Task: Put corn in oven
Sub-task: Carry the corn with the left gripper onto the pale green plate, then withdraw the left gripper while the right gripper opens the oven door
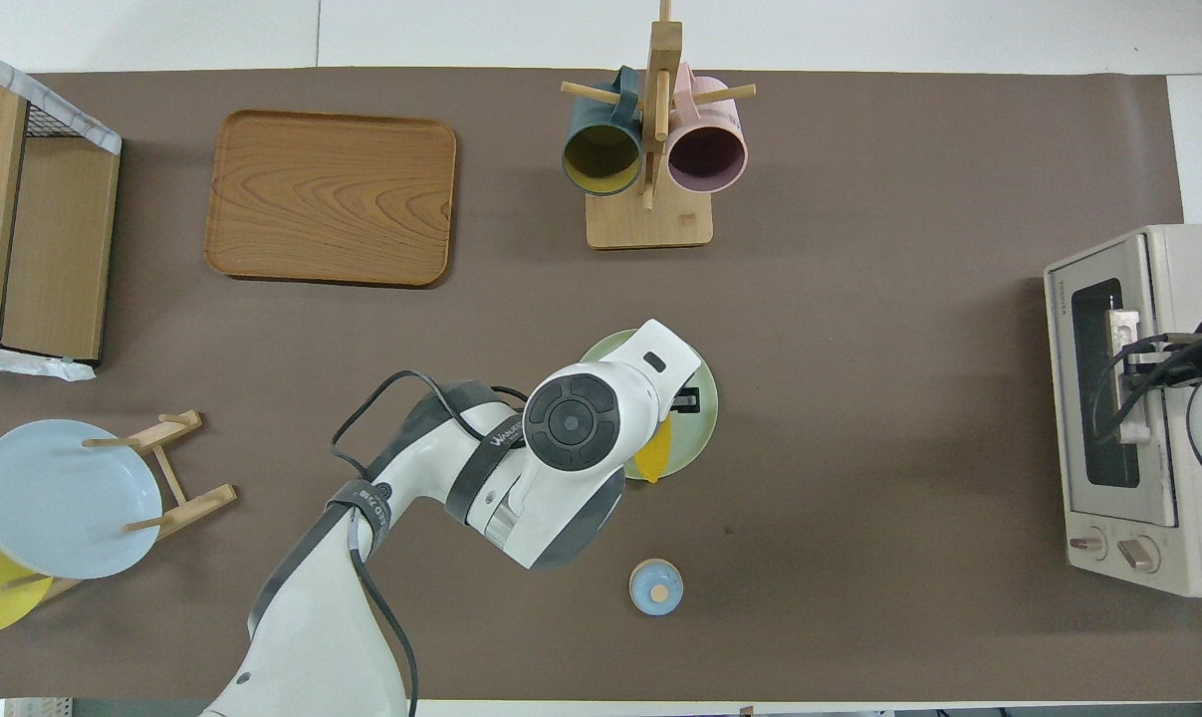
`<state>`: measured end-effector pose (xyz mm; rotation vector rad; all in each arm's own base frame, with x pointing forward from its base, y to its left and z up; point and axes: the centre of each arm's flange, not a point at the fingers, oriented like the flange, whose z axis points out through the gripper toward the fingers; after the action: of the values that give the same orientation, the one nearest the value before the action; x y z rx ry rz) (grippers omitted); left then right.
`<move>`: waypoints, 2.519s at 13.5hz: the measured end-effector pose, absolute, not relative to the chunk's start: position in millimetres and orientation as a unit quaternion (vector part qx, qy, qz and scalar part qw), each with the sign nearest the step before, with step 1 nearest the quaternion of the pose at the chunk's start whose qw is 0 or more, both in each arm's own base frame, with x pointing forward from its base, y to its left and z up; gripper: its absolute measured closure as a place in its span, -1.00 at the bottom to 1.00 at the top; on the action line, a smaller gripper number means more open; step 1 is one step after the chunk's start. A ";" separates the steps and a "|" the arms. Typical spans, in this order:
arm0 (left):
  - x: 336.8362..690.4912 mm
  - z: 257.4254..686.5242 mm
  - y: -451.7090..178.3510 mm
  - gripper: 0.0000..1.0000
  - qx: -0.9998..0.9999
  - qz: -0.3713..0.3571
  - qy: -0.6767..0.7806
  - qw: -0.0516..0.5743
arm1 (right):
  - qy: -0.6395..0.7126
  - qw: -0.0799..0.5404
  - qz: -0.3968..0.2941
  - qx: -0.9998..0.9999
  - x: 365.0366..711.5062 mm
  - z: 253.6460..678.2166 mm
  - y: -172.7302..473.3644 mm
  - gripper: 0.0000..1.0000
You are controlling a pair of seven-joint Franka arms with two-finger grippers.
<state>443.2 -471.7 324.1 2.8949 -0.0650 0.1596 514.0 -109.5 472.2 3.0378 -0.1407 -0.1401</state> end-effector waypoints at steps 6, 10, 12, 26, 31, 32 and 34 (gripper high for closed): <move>490.4 368.6 -441.7 -1.00 0.995 0.028 -0.007 0.099 | -0.041 0.043 -0.053 0.997 520.0 453.7 -60.0 0.98; 537.2 454.8 -374.0 -1.00 0.996 0.011 0.001 0.086 | -0.038 0.020 -0.044 0.998 520.7 432.4 -39.0 0.98; 565.7 495.2 -319.8 -1.00 0.997 0.008 0.011 0.081 | -0.029 0.014 -0.039 0.999 522.1 413.0 -23.9 0.98; 571.9 585.3 -72.9 -1.00 0.999 -0.017 -0.025 0.024 | -0.040 0.009 -0.012 0.999 524.0 303.3 12.1 0.98; 548.9 599.4 -66.3 -1.00 0.999 -0.032 -0.022 0.020 | -0.046 0.006 0.003 0.999 535.0 301.5 34.9 0.98; 546.2 603.6 -61.6 -1.00 0.999 -0.031 -0.019 0.020 | -0.047 0.005 0.008 0.999 540.9 307.5 46.8 0.98; 543.5 607.6 -56.7 -1.00 0.999 -0.029 -0.014 0.020 | -0.048 0.003 -0.001 0.999 550.6 324.7 75.2 0.98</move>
<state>543.5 -56.7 607.6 3.1007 -0.0447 -0.0899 550.6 75.2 324.7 3.1329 -0.1492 -0.0026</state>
